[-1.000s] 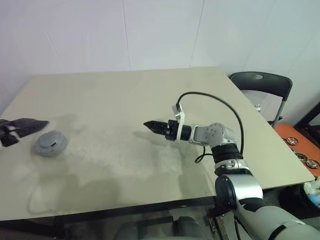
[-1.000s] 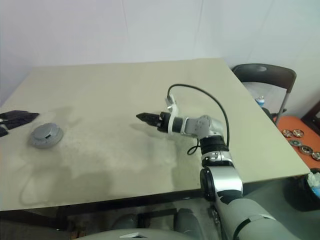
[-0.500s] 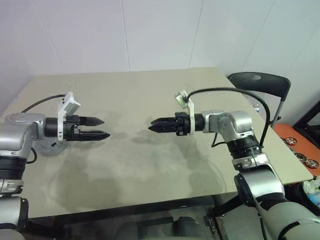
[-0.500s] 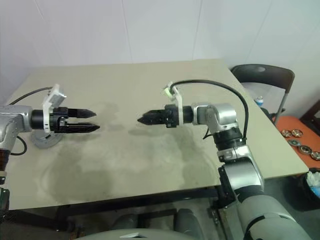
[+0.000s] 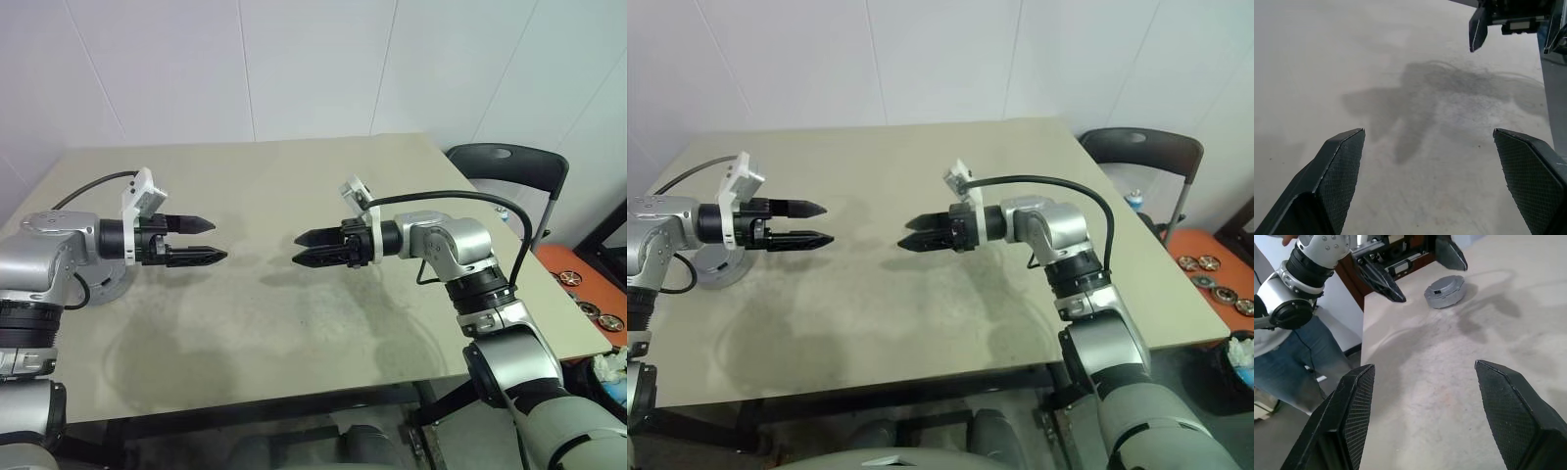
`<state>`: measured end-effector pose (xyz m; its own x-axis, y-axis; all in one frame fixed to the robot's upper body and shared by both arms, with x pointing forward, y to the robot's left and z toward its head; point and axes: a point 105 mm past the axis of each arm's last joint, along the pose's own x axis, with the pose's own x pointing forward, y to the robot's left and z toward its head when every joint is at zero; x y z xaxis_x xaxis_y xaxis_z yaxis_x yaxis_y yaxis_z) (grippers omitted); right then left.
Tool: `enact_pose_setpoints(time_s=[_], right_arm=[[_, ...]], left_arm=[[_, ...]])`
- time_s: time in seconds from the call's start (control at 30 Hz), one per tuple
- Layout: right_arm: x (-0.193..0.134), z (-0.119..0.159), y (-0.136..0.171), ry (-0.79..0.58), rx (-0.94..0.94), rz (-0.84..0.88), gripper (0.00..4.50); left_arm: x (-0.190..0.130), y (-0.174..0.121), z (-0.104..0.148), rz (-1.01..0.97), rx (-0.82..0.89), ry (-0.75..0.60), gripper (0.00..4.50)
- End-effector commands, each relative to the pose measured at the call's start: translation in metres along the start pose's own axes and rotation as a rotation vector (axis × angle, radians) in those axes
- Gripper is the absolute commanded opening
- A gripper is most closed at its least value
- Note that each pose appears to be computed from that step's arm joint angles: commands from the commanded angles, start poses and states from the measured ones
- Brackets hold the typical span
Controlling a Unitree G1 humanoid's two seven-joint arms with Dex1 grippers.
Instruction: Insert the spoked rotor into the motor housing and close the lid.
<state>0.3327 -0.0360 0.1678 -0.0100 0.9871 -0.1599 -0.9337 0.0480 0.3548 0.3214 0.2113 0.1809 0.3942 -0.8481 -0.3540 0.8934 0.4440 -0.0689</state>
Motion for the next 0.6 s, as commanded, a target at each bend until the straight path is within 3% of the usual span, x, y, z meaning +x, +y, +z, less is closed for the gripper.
enact_pose_setpoints(time_s=[0.03, 0.6], right_arm=[[-0.0006, 0.0136, 0.0058, 0.001, -0.08, 0.018, 3.43], [-0.0012, 0.0092, 0.0033, 0.024, -0.123, 0.019, 3.43]], left_arm=[[-0.0001, -0.0051, 0.0099, -0.016, 0.041, -0.024, 4.47], [-0.0087, -0.01, 0.0057, 0.004, 0.067, -0.045, 4.47]])
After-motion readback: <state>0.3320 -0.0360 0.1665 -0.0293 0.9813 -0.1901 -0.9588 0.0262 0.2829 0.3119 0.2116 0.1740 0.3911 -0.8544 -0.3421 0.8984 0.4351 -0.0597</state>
